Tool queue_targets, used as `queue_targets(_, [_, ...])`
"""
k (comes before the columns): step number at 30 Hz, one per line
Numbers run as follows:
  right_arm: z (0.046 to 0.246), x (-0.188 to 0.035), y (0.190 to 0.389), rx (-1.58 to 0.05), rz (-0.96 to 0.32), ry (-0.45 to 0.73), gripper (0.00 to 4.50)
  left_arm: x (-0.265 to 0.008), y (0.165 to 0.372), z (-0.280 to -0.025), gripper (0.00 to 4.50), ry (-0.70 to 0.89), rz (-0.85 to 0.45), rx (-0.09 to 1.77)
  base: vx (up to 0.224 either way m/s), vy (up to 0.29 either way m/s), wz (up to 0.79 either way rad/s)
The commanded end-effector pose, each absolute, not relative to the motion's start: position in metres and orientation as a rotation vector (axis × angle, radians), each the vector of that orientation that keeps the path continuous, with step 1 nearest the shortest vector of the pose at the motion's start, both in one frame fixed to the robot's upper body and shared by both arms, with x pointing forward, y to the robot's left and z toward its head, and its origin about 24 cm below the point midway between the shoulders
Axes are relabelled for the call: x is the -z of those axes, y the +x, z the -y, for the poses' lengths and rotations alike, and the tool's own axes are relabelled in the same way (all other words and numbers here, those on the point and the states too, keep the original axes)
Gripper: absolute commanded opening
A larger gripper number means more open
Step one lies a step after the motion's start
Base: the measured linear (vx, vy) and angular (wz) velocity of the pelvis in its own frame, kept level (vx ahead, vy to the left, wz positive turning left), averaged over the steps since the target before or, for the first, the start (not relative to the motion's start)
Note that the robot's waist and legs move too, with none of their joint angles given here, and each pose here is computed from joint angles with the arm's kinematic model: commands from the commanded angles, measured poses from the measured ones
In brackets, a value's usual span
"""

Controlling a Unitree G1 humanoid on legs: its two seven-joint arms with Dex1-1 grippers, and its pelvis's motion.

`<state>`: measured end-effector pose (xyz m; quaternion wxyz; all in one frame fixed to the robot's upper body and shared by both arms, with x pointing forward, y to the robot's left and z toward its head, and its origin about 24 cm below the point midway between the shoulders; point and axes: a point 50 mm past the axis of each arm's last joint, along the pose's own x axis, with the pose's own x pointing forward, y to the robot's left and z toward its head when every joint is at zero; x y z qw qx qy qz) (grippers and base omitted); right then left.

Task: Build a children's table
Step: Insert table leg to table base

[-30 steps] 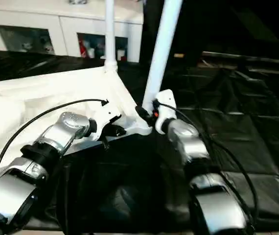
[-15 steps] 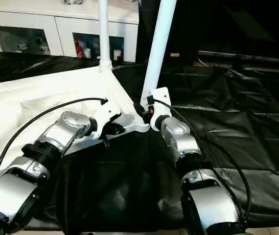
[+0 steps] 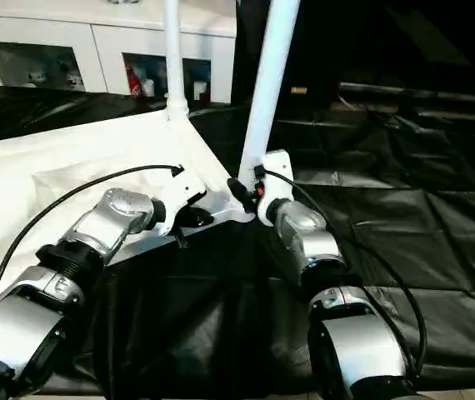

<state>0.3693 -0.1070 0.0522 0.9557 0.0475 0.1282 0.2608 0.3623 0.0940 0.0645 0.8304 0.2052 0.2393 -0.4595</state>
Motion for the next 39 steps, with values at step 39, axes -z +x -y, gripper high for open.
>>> queue_targets(39, [0.165,-0.058,0.303,-1.164,-0.309,-0.184,4.00,-0.075,0.331,-0.111,0.00,0.488,-0.330,1.369,0.000,0.000,0.00])
